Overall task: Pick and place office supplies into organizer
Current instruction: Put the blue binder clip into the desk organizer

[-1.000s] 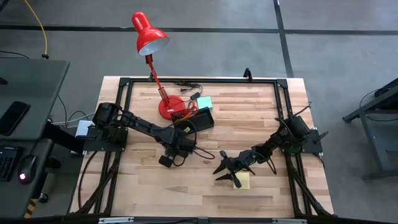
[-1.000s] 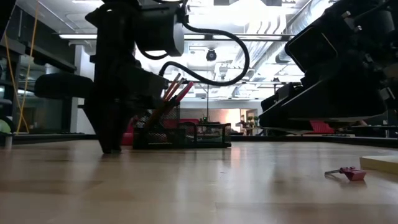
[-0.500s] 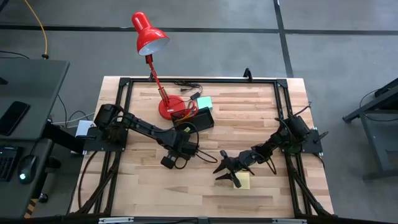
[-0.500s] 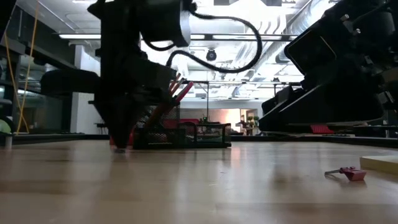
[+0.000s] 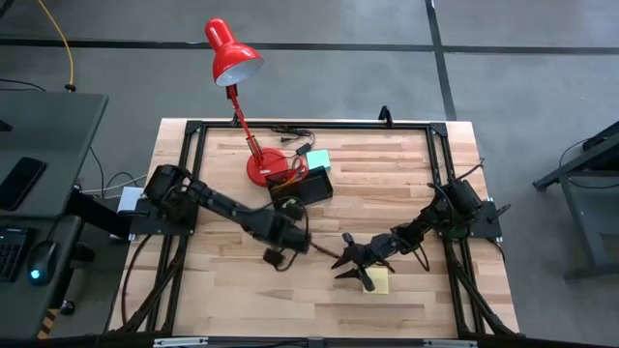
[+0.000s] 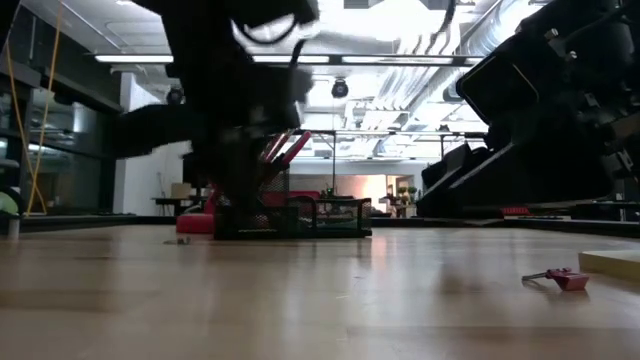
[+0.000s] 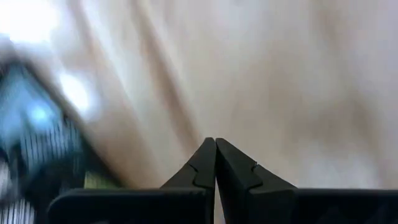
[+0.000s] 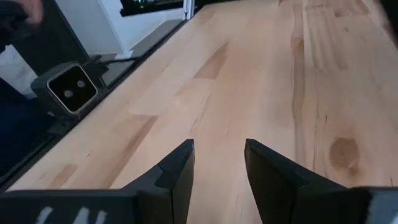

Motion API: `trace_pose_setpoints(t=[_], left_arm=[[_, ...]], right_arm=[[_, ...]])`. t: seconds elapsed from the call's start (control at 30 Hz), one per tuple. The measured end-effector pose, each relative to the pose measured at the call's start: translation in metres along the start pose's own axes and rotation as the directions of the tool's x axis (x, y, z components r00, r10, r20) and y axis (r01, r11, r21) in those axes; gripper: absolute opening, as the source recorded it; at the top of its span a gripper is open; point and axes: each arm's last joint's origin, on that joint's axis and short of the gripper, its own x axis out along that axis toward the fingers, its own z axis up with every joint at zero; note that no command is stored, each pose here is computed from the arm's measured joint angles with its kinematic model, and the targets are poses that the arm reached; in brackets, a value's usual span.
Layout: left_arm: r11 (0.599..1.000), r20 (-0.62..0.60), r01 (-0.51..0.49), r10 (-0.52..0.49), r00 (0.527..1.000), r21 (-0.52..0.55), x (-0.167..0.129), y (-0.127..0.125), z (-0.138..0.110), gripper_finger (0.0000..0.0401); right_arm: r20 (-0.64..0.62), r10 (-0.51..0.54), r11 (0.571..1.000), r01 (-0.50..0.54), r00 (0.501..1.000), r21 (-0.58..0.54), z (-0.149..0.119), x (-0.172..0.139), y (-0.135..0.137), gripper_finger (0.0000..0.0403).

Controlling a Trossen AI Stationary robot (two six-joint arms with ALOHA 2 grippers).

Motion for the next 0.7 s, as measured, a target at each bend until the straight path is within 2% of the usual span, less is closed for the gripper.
trace_pose_setpoints(t=[0.1, 0.2, 0.27, 0.33, 0.43, 0.5, 0.6, 0.7], left_arm=[[0.998, 0.159, -0.066, 0.066, 0.985, -0.007, -0.004, -0.019, 0.016, 0.0001], [0.972, 0.177, -0.220, 0.230, 0.957, -0.077, -0.007, -0.043, 0.015, 0.0003], [0.926, 0.149, -0.348, 0.369, 0.918, -0.147, -0.007, -0.060, 0.006, 0.0002], [0.869, 0.146, -0.434, 0.473, 0.869, -0.239, -0.007, -0.079, -0.003, 0.0001], [0.846, 0.177, -0.446, 0.506, 0.844, -0.293, -0.009, -0.107, -0.016, 0.0001], [0.815, 0.200, -0.453, 0.542, 0.816, -0.360, -0.010, -0.124, -0.026, 0.0001], [0.748, 0.246, -0.457, 0.616, 0.749, -0.481, -0.015, -0.141, -0.036, 0.0002], [0.683, 0.284, -0.480, 0.694, 0.662, -0.551, -0.018, -0.152, -0.045, 0.0005]], right_arm=[[-0.016, 0.001, 1.000, -0.001, 1.000, 0.002, -0.002, 0.000, 0.000, 0.0134], [-0.025, 0.000, 1.000, 0.000, 1.000, 0.017, -0.002, 0.000, 0.000, 0.0134], [-0.024, 0.003, 1.000, -0.002, 1.000, 0.015, -0.002, 0.000, 0.001, 0.0134], [-0.025, 0.007, 1.000, -0.007, 1.000, 0.006, -0.003, 0.000, 0.002, 0.0134], [-0.025, 0.006, 1.000, -0.006, 1.000, 0.007, -0.003, 0.000, 0.002, 0.0134], [-0.022, -0.005, 1.000, 0.005, 1.000, 0.005, -0.003, 0.000, 0.002, 0.0134], [-0.016, -0.026, 1.000, 0.026, 1.000, -0.003, -0.002, 0.000, 0.001, 0.0134], [-0.005, -0.035, 0.999, 0.035, 0.999, -0.002, -0.001, 0.000, 0.000, 0.0134]])
